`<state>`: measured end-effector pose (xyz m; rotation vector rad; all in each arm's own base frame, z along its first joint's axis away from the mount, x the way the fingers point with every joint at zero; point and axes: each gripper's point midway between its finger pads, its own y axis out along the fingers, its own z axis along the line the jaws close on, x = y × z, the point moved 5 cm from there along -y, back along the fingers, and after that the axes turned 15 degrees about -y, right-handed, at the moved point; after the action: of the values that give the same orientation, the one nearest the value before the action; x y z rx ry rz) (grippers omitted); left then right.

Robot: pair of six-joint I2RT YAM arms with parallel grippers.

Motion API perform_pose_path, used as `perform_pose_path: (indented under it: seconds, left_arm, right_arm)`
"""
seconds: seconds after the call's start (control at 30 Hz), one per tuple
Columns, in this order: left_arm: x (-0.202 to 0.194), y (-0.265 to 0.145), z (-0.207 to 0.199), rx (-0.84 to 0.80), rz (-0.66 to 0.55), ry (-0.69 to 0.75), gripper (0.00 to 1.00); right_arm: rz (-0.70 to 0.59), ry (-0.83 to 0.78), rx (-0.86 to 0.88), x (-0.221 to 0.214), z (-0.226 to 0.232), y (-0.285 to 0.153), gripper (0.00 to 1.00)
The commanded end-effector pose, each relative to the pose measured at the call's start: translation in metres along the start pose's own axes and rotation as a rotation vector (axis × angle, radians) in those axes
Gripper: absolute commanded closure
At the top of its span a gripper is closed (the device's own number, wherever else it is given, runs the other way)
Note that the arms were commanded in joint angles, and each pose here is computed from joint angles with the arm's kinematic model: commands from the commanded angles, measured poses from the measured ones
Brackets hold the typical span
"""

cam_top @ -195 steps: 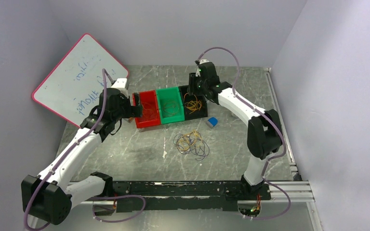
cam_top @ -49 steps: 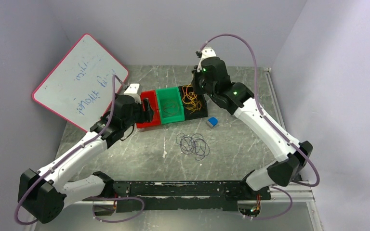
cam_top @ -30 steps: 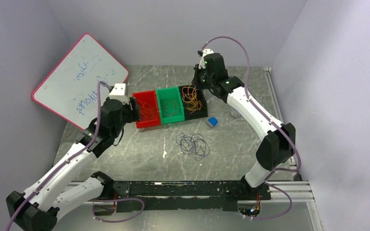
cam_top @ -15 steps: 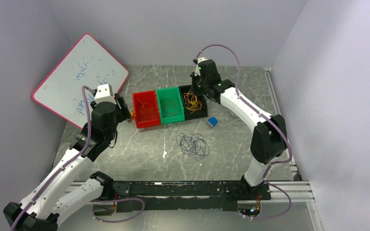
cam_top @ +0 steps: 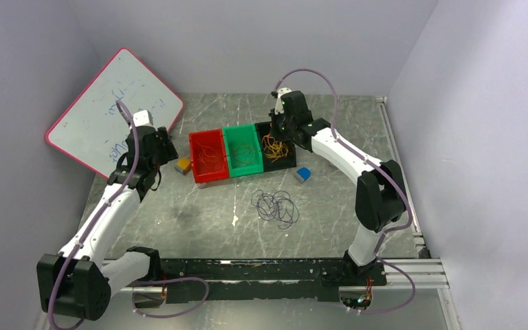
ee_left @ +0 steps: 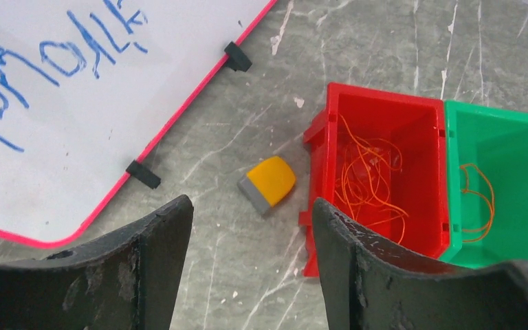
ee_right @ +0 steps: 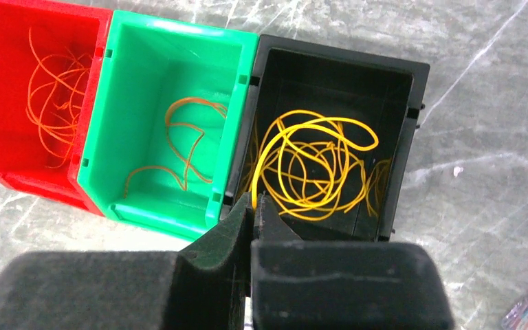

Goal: Untangle the cables

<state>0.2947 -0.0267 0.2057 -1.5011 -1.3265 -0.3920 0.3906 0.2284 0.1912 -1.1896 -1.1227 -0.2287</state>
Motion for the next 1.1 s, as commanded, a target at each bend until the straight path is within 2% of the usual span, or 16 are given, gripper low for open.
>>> perform_pose_path:
  seconds: [0.0, 0.23, 0.47, 0.63, 0.77, 0.9, 1.07]
  left_arm:
    - [0.025, 0.011, -0.017, -0.097, -0.088, 0.035, 0.31]
    - [0.016, 0.031, -0.012, -0.130, -0.053, 0.057, 0.31]
    - [0.015, 0.031, -0.013, -0.154, -0.048, 0.075, 0.28]
    - [0.018, 0.026, -0.019, -0.194, -0.048, 0.076, 0.13]
    - [0.015, 0.025, -0.028, -0.246, 0.000, 0.085, 0.08]
    - [0.009, 0.027, -0.039, -0.298, 0.070, 0.097, 0.06]
    - [0.000, 0.020, -0.060, -0.369, 0.114, 0.140, 0.07]
  right_arm:
    - [-0.032, -0.050, -0.001, 0.004, -0.005, 0.019, 1.00]
    - [0.006, -0.054, 0.037, -0.011, -0.001, 0.049, 1.00]
    - [0.053, -0.032, 0.035, -0.028, 0.001, 0.057, 1.00]
    - [0.029, -0.019, -0.035, -0.019, -0.007, 0.042, 0.85]
    - [0.002, -0.003, -0.110, -0.010, -0.016, 0.020, 0.67]
    - [-0.019, 0.008, -0.170, -0.007, -0.022, -0.004, 0.49]
    - [-0.029, 0.020, -0.185, -0.011, -0.021, -0.029, 0.46]
